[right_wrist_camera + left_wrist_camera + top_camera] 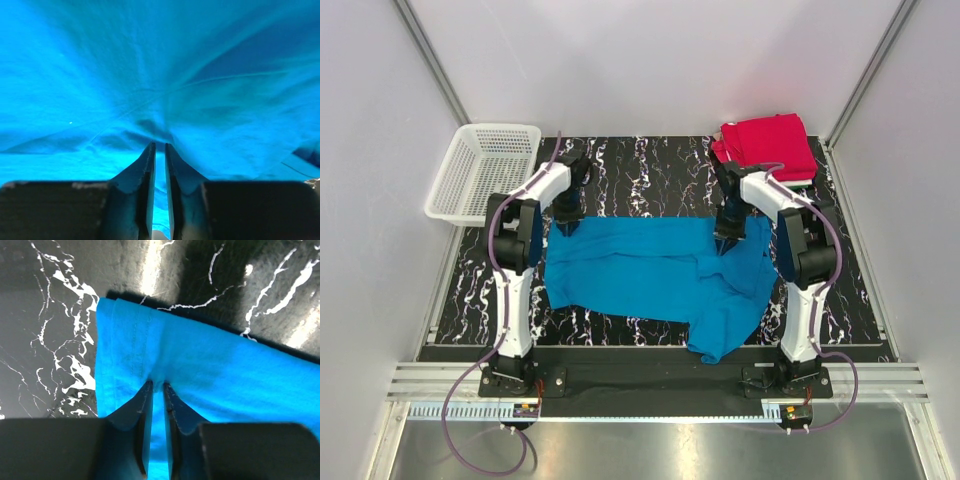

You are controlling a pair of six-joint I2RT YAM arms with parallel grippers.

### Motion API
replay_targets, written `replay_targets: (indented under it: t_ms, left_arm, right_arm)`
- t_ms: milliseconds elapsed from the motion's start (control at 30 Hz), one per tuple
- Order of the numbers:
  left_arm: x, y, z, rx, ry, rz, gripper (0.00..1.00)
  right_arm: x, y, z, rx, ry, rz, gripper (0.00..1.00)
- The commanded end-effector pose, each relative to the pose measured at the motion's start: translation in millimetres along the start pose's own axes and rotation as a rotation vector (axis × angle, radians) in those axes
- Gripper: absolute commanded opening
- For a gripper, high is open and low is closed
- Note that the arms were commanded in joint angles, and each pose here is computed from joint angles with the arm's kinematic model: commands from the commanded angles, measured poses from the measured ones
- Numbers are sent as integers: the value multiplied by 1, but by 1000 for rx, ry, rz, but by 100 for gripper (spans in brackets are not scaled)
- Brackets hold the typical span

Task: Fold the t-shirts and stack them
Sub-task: Fold the tshirt

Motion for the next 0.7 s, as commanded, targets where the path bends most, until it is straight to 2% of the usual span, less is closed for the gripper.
replay_targets:
  t_ms: [0,167,400,667]
  left_arm:
    - [44,8,2,20,-95,-85,23]
    - [73,-2,3,16,-171,-144,29]
    - [64,-26,6,-30,-178,-97,31]
    - [53,-18,3,-56,-168,-90,31]
  right_arm:
    - [59,38,2,-24,110,-212,21]
    - [65,57,-7,-19,79,-248,21]
    - [47,88,-21,-81,54,-223,21]
    - [25,102,-42,-141,-55,-227,20]
Point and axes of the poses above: each gripper's point midway between its finger pads, its own x axis back along the fingers, its own z axis along the line the jaws close on, y = z × x, the point moved 3 cm from there along x, back along the fingers, and after that the axes turned 8 degrees about -x, right-handed, at the moved point
